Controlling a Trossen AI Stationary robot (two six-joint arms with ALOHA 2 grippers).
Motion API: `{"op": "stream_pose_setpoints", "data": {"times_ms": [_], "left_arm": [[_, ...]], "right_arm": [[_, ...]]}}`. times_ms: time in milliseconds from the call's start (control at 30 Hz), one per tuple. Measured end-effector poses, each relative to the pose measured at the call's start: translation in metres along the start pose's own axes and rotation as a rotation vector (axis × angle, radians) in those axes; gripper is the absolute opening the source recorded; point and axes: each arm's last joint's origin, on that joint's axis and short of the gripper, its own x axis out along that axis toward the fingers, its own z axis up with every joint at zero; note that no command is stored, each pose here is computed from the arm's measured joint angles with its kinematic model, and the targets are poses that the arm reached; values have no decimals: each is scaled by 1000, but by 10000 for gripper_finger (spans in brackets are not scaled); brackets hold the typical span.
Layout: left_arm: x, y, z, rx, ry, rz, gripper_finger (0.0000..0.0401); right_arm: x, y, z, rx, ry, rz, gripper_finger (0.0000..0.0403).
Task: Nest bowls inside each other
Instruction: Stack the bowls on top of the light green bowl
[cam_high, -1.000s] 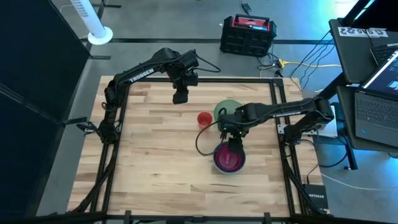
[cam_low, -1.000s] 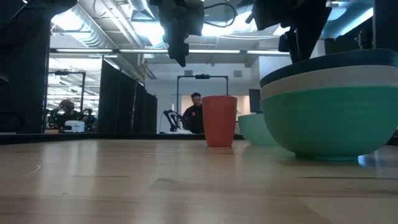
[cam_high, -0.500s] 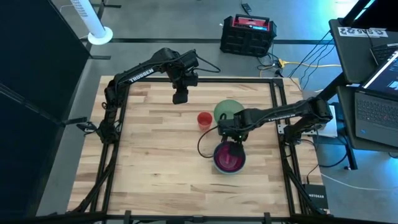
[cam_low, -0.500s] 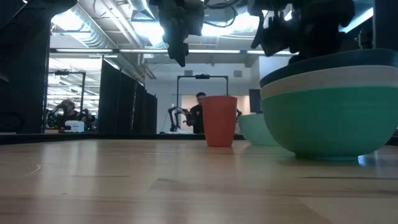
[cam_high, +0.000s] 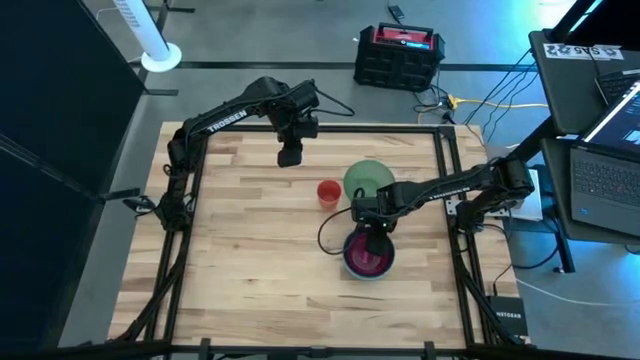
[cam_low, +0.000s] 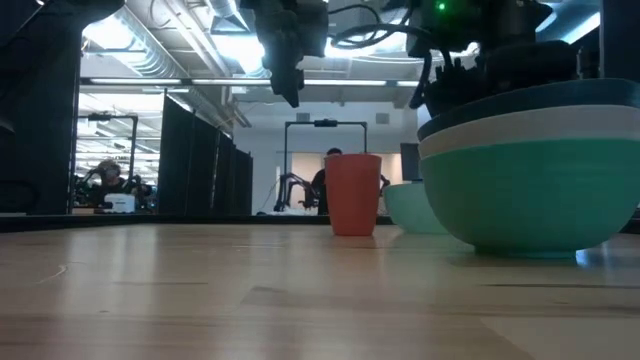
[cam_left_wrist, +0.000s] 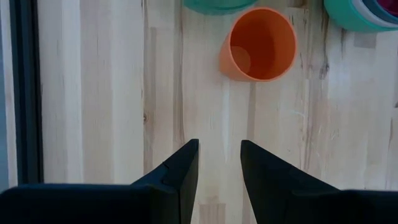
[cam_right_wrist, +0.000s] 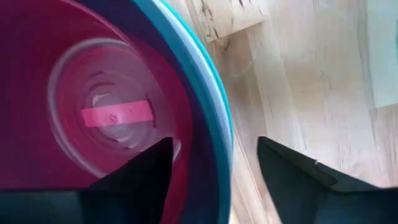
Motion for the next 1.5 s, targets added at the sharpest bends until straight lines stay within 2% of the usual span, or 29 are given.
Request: {"op": "stream_pose_setpoints", "data": {"times_ms": [67,167,367,700,1000,1333,1500], "left_arm": [[0,0,0,0,-1,0,104],[0,0,1,2,-9,4,104],[0,1,2,5,-19,9,104],[0,1,2,-2,-17,8,104],[0,0,2,-8,-15,6,104],[0,0,2,-29,-15,6,104],[0,0,2,-40,-15,6,104]], "right_arm": [[1,0,0,0,0,5,148],[0,1,1,-6,-7,30,41],[-1,2,4,-17,-34,49,44],[-56,-12,19,-28,-148,-13,44],[-108,-29,21,-31,-242,-86,44],[-133,-122,29,110,-299,-226,44],[-122,-139,37,101,-253,-221,44]]}}
